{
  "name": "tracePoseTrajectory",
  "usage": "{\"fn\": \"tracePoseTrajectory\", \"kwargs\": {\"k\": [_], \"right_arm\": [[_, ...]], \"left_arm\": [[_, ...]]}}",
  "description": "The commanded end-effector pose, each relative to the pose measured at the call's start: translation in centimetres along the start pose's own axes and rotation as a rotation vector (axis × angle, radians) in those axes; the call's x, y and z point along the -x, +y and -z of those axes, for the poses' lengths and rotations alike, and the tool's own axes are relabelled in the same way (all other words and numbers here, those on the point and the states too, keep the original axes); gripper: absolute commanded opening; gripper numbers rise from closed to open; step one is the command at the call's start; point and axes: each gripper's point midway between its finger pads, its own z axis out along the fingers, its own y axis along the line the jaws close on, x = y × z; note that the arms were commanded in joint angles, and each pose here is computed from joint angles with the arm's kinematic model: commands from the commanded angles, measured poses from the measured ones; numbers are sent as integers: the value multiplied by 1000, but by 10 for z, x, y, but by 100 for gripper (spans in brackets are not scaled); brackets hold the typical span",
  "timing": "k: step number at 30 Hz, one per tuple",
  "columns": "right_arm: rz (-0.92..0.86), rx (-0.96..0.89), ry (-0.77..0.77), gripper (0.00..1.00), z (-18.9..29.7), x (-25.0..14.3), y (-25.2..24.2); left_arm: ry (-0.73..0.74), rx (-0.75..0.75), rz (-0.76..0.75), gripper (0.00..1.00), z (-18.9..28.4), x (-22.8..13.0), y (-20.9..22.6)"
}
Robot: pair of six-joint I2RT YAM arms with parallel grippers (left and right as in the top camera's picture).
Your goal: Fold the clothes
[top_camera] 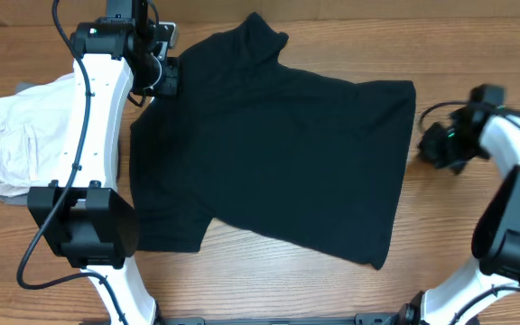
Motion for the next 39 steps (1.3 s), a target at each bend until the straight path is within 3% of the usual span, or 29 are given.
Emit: {"fn": "tracePoseTrajectory", "kwargs": {"k": [1, 2, 7, 12, 18, 25, 30, 39], "right_arm": [[-23, -53, -167, 50, 56, 37, -5], [-37, -51, -144, 61, 58, 32, -5], [-72, -45, 52, 59, 53, -15, -6], [0, 13, 148, 57, 60, -44, 10], [41, 88, 61, 65, 120, -69, 30], [32, 93, 46, 66, 170, -128, 22], [-4, 91, 141, 66, 148, -170, 11], [-114, 78, 409, 65, 46, -252, -8]], "left_arm": [[-19, 9, -8, 44, 9, 3, 3], [-18, 9, -8, 44, 9, 3, 3], [5, 8, -5, 44, 9, -3, 3], [31, 7, -1, 39, 19, -13, 1], [-18, 11, -5, 42, 67, -24, -7], [-5, 6, 43, 49, 111, -53, -17], [59, 4, 64, 49, 113, -71, -18], [48, 5, 62, 50, 113, -68, -18]]}}
